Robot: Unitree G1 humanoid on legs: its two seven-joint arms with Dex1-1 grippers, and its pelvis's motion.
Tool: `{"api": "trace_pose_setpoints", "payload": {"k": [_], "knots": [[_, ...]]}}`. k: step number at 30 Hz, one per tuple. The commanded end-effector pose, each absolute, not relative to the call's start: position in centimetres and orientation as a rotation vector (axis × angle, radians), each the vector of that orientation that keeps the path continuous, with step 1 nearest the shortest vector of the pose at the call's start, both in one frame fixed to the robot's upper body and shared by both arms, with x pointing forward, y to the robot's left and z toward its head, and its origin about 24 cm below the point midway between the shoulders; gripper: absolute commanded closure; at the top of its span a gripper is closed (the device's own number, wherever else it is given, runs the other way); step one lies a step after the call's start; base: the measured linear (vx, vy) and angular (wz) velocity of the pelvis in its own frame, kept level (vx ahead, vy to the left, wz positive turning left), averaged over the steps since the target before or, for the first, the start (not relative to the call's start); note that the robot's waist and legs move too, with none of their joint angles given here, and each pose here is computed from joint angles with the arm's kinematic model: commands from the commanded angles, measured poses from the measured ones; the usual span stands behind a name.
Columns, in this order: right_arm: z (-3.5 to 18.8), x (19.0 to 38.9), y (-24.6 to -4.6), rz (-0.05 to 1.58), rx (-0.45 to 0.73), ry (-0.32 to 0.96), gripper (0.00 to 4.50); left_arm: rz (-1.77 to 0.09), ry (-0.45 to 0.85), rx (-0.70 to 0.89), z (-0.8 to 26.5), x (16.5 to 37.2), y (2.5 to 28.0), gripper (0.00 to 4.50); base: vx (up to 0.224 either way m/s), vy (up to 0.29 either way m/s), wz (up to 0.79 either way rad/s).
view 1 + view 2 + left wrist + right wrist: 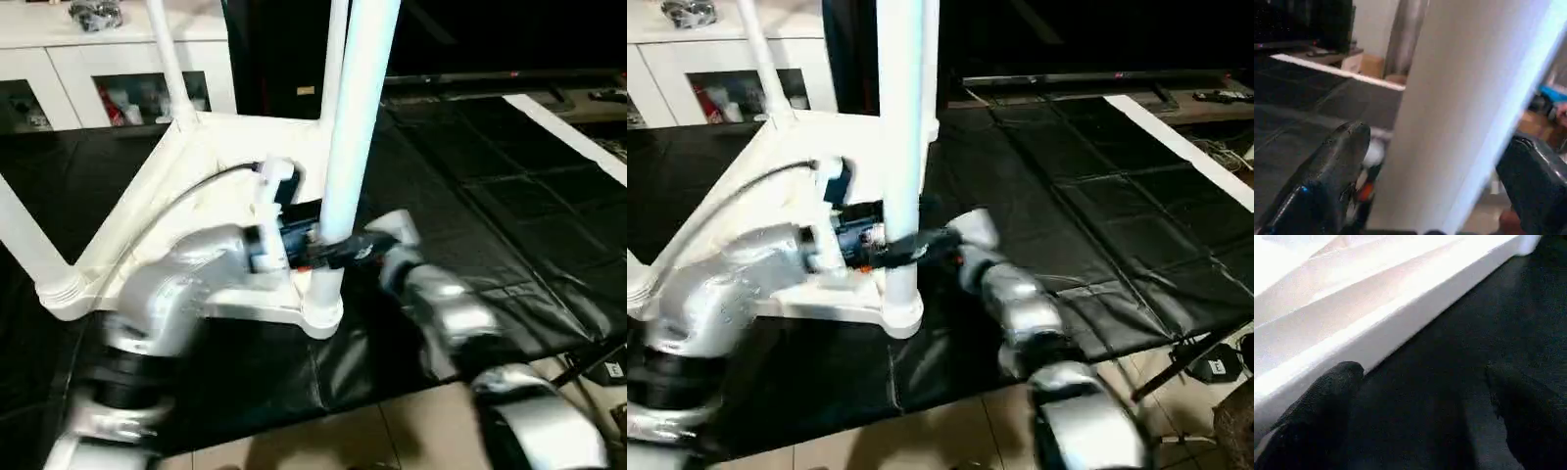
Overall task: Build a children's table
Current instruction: Rotate table base
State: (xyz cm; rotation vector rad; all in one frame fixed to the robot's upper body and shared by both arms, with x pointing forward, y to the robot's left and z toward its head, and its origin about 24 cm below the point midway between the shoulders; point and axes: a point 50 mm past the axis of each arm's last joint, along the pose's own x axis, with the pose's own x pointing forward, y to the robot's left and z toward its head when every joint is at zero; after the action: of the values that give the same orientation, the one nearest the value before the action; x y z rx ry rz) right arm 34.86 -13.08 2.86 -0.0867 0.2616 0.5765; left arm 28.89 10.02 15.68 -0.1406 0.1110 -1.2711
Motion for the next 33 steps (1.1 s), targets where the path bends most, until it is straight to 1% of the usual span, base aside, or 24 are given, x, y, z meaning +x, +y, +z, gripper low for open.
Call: {"api": "trace_pose_setpoints", "payload": {"k": [1,2,3,4,8,9,10,12,14,16,17,20,22,27,28,29,30,33], "knots": [[3.4,34.7,-14.2,0.572,-0.071,0.231,0.0,-1.301,0.116,-0.08,15.5,28.9,10.7,0.04,0.0,0.0,0.0],[3.7,34.4,-15.1,0.575,-0.076,0.217,0.0,-1.305,0.148,0.001,15.1,29.0,11.5,0.04,0.0,0.0,0.0],[3.8,34.2,-15.4,0.576,-0.077,0.213,0.0,-1.303,0.164,0.034,14.9,29.1,11.7,0.04,0.0,0.0,0.0],[3.8,34.2,-15.5,0.577,-0.078,0.21,0.0,-1.301,0.172,0.051,14.7,29.1,11.8,0.04,0.0,0.0,0.0],[4.7,33.1,-17.2,0.589,-0.117,0.164,0.0,-1.297,0.224,0.12,13.9,29.6,13.3,0.04,0.0,0.0,0.0],[4.9,32.9,-17.3,0.591,-0.115,0.156,0.0,-1.298,0.232,0.136,13.7,29.7,13.6,0.04,0.0,0.0,0.0],[5.5,32.2,-17.4,0.619,-0.093,0.138,0.0,-1.303,0.268,0.209,12.9,29.9,14.2,0.04,0.0,0.0,0.0],[6.0,31.2,-17.3,0.681,-0.066,0.128,0.0,-1.31,0.311,0.279,12.0,30.0,15.1,0.04,0.0,0.0,0.0],[6.4,30.0,-17.2,0.766,-0.093,0.131,0.0,-1.316,0.352,0.34,11.2,30.2,15.9,0.04,0.0,0.0,0.0],[6.4,28.5,-17.5,0.874,-0.159,0.166,0.0,-1.314,0.409,0.424,10.3,30.5,16.9,0.04,0.0,0.0,0.0],[6.3,27.8,-17.9,0.921,-0.177,0.206,0.0,-1.308,0.439,0.489,9.9,30.6,17.4,0.04,0.0,0.0,0.0],[6.6,27.0,-18.7,0.945,-0.19,0.267,0.0,-1.302,0.474,0.577,9.3,31.2,18.1,0.04,0.0,0.0,0.0],[7.2,26.4,-18.8,0.975,-0.163,0.291,0.0,-1.315,0.489,0.631,8.9,31.5,18.2,0.04,0.0,0.0,0.0],[8.0,26.2,-18.2,0.974,-0.129,0.255,0.0,-1.358,0.484,0.627,8.6,31.6,17.8,0.04,0.0,0.0,0.0],[8.1,26.2,-18.1,0.96,-0.091,0.27,0.0,-1.363,0.478,0.622,8.6,31.7,17.7,0.04,0.0,0.0,0.0],[8.4,26.2,-17.7,0.99,-0.004,0.269,0.0,-1.368,0.47,0.62,8.5,31.8,17.5,0.04,0.0,0.0,0.0],[8.7,26.3,-17.5,0.997,0.045,0.264,0.0,-1.373,0.464,0.625,8.4,32.0,17.3,0.04,0.0,0.0,0.0],[8.7,26.2,-17.3,1.006,0.038,0.274,0.0,-1.382,0.459,0.641,8.3,32.2,17.3,0.04,0.0,0.0,0.0]]}}
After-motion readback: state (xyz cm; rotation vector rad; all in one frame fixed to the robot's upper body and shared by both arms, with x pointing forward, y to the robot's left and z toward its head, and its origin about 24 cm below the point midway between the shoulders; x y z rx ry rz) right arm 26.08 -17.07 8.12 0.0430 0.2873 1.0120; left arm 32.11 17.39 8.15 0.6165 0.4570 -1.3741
